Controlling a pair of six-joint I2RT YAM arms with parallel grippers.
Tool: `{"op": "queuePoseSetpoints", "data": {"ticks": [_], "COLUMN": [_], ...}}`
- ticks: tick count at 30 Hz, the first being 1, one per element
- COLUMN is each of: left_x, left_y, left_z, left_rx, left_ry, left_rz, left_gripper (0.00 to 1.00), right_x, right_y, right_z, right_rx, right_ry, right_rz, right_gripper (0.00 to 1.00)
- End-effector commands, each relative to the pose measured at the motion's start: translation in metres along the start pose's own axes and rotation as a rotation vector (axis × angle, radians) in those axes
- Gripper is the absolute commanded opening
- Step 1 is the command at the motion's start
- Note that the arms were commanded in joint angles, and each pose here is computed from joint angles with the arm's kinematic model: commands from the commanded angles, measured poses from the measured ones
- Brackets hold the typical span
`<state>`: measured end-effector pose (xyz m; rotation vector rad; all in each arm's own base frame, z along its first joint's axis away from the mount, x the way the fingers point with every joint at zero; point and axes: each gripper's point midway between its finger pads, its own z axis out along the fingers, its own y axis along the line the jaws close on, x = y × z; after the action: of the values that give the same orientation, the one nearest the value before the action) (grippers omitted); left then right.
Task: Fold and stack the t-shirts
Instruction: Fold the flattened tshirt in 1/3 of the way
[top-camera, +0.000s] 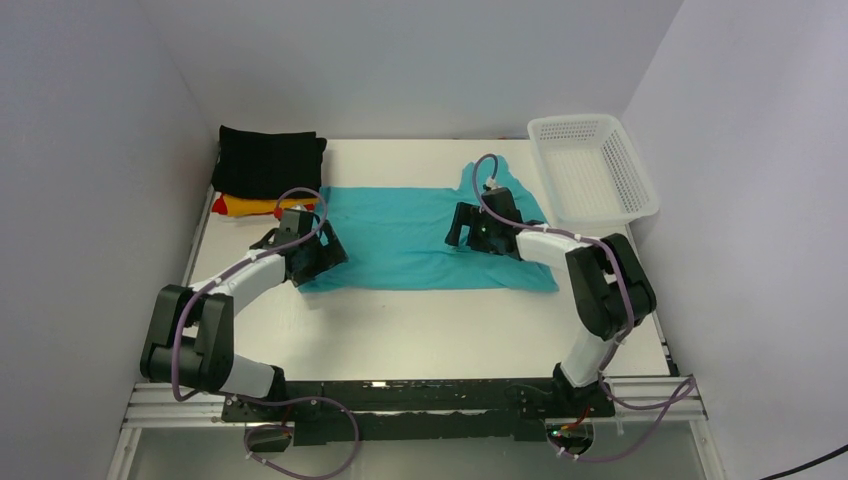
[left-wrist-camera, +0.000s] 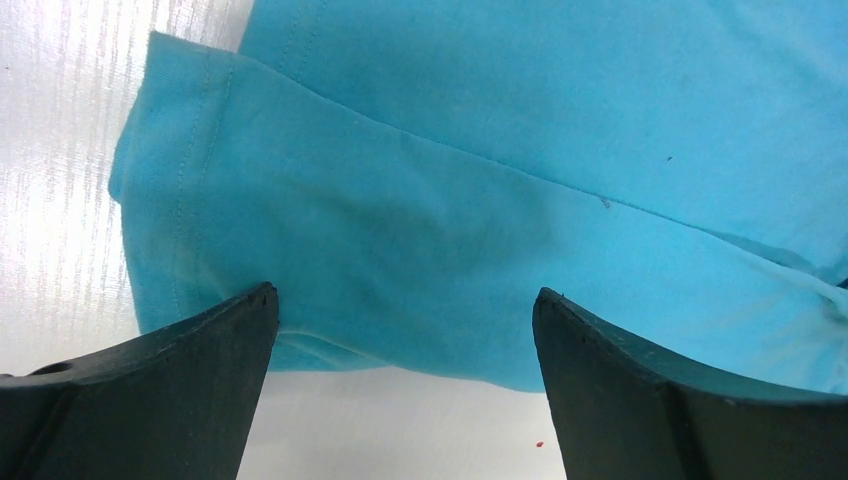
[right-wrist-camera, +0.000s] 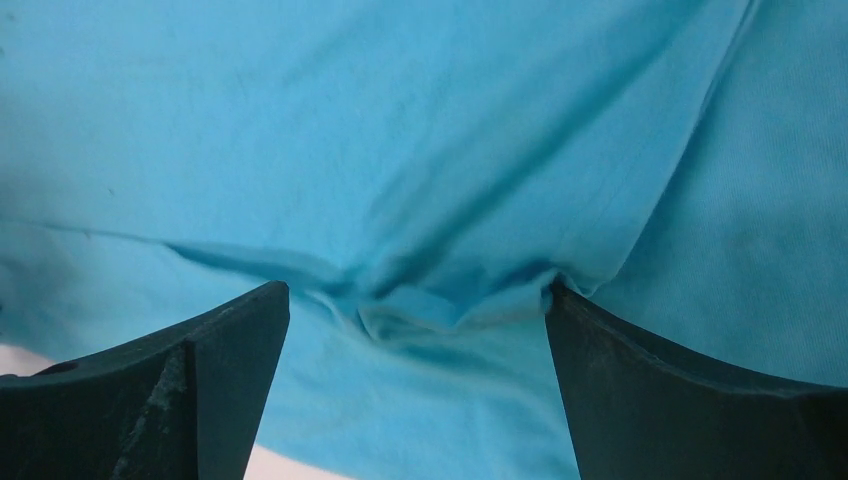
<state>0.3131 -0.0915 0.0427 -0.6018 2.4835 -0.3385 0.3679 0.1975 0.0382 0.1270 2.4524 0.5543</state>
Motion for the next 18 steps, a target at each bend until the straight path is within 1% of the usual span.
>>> {"op": "queuePoseSetpoints", "data": {"ticks": [1,5,8,10,13,15,17,18], "left_x": [-0.001,-0.001,-0.007,-0.011,-0.023,-0.029,-0.033,-0.034], "left_y": [0.006,0.007,0.004,0.001,-0.01,-0.018,-0.024,-0.027], "left_z": [-0.001,-0.004,-0.01,-0.014,-0.021,-0.024,-0.026,-0.026], "left_rx": [-0.03,-0.032,-0.019,-0.013,0.018,0.044,0.067,0.076], "left_ry": [-0.01,-0.013,-0.035,-0.047,-0.072,-0.087,-0.091,-0.092], "left_rz": [0.021,0.021,0.022,0.026,0.038,0.039,0.038,0.04], "left_gripper": [0.99,0.99,0.99,1.0,0.99,0.99,0.99,0.99], "right_x": [-0.064,-0.092,-0.104,-0.112,-0.116,-0.119,-0.109,-0.099], "right_y": [0.032,0.062,0.075,0.079,0.067,0.055,0.038,0.029], "right_z": [0.014,0.03,0.039,0.035,0.018,-0.004,-0.017,-0.02], "right_rx": [-0.065,-0.169,-0.183,-0.176,-0.107,-0.039,0.023,0.053], "right_ry": [-0.175,-0.224,-0.224,-0.239,-0.278,-0.32,-0.324,-0.305], "right_rz": [-0.015,-0.02,-0.041,-0.074,-0.108,-0.116,-0.113,-0.1], "right_gripper": [1.0,1.0,1.0,1.0,1.0,1.0,1.0,1.0]}}
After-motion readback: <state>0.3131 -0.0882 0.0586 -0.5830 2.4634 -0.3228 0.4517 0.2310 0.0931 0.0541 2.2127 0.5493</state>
